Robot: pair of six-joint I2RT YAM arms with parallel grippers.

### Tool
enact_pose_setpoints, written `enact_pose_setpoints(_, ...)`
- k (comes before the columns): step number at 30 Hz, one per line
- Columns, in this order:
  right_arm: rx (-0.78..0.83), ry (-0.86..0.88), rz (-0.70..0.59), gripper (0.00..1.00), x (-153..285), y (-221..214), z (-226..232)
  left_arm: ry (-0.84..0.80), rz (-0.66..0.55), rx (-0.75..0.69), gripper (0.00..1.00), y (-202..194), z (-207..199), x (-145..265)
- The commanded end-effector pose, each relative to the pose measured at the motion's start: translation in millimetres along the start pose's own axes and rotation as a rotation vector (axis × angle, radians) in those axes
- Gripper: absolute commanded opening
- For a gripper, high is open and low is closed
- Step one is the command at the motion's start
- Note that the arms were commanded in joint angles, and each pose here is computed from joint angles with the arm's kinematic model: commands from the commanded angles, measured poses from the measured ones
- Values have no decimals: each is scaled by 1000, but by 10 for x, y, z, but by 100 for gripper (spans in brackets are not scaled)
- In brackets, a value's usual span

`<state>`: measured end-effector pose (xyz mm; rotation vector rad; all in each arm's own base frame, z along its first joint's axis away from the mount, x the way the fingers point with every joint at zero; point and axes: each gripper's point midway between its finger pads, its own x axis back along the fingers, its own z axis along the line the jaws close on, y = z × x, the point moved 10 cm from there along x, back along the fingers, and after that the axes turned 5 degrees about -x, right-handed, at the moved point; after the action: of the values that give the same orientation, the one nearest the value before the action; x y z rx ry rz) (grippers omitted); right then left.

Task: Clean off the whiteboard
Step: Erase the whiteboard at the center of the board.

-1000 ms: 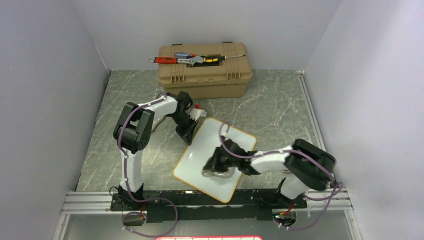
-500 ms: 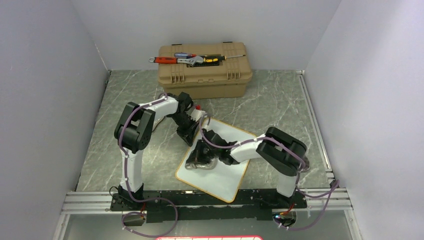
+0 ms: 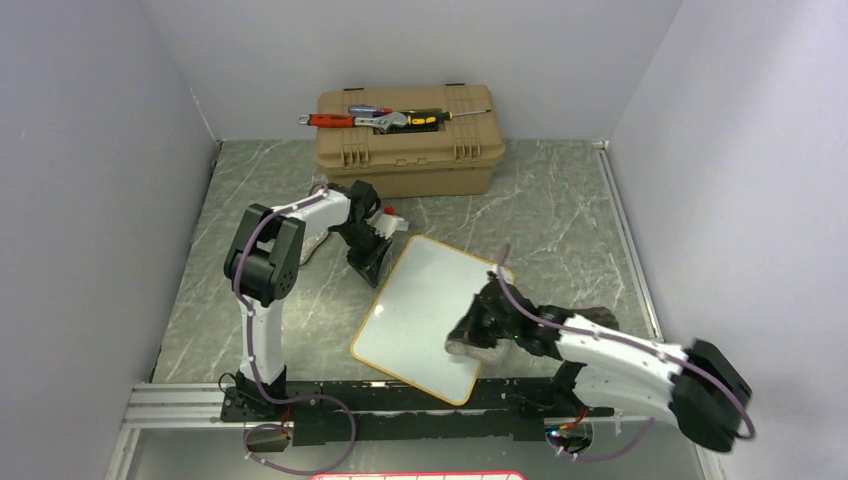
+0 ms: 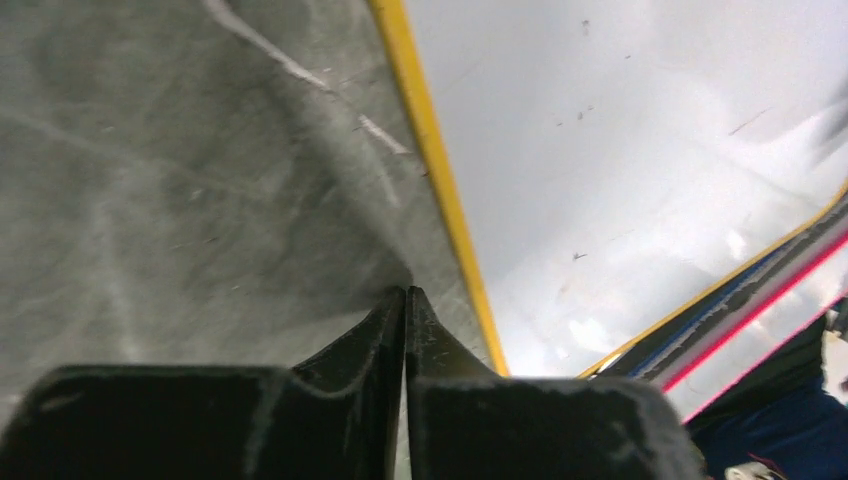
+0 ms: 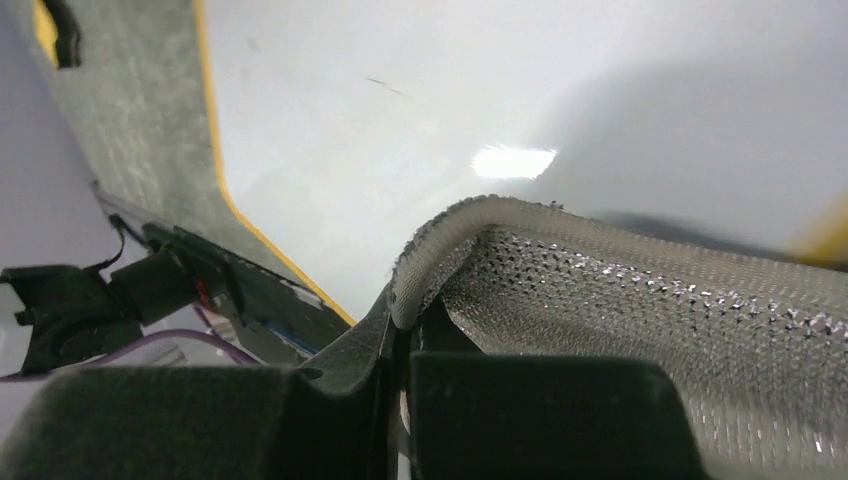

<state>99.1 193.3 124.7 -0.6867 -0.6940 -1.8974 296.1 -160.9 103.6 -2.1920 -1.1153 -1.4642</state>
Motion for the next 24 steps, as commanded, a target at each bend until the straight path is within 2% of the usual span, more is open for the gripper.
enact_pose_setpoints(1, -154, -327, -151, 0, 401, -11, -527, 123, -68, -88, 14, 107, 52, 240)
enact_pose_setpoints(5, -236, -517, -282, 0, 609, 50, -762, 120, -97, -98, 32, 116, -17, 337)
enact_pose_setpoints(13, -200, -620, -218, 0, 246, 79, -828, 28, -51, -61, 43, -2, -53, 135)
enact_pose_setpoints(16, -167, -600, -231, 0, 128, 155, -754, 29, -27, -64, 50, -59, -51, 4)
enact_pose_setpoints(19, -160, -578, -247, 0, 34, 266, -701, 21, -9, -55, 51, -50, -12, -69)
enact_pose_setpoints(24, -151, -488, -275, 0, -152, 479, -571, 65, -49, -49, 51, 36, 46, 8)
